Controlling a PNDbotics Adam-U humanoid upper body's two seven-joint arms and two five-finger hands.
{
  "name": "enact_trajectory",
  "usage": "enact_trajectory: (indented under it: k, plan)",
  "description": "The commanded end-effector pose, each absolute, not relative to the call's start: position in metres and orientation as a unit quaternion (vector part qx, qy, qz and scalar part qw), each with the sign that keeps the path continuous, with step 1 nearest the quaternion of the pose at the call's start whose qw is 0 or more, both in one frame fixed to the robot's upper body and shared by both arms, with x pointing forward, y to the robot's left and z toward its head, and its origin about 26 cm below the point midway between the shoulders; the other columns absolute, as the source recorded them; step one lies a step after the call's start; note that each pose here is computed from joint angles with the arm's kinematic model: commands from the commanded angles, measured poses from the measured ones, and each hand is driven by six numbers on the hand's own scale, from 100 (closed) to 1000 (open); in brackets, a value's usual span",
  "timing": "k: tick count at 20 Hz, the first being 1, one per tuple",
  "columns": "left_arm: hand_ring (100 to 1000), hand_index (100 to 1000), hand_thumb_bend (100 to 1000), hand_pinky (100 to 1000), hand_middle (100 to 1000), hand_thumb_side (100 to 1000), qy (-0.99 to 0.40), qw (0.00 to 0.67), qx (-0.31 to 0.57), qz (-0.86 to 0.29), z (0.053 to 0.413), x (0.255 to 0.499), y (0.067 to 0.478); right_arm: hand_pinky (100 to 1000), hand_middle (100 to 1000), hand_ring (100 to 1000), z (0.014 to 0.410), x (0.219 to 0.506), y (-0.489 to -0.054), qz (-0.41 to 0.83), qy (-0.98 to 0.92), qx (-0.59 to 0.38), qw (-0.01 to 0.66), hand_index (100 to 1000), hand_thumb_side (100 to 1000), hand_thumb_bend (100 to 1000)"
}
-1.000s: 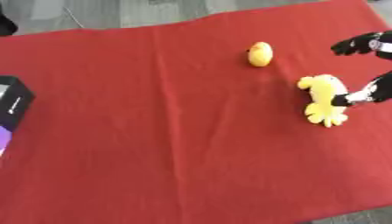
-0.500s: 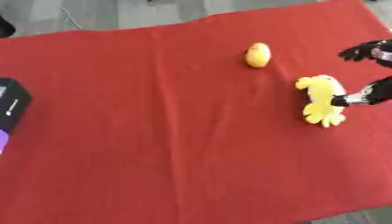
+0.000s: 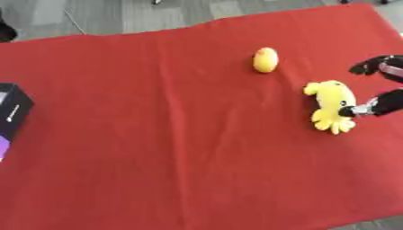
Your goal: Pick up the objects with one hand, pass them to the other hand, and then place them into the box on the other side of the table.
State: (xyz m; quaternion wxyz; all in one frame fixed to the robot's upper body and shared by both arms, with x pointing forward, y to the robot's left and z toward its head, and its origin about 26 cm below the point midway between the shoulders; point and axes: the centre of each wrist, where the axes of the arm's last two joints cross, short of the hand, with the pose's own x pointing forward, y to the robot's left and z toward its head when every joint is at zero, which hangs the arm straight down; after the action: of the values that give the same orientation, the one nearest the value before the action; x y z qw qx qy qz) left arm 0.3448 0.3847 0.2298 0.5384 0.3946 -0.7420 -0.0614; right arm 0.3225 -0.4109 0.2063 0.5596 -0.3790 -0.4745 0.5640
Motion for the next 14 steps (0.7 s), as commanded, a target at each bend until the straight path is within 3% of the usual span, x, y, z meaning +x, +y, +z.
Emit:
enact_trajectory:
  k: [1,14]
  plan:
    - [651,690,578,755,652,453,-0.750,0.520,0.404,-0.058,0.245,0.342,0.388,886,824,861,0.214,0.323,-0.417,0.562,-0.470,-0.371,0.571,900,595,614]
    - [651,684,552,756,650,459,-0.752,0.520,0.401,-0.054,0.244,0.342,0.386,871,803,846,0.198,0.331,-0.427,0.550,-0.439,-0.361,0.612,883,610,611]
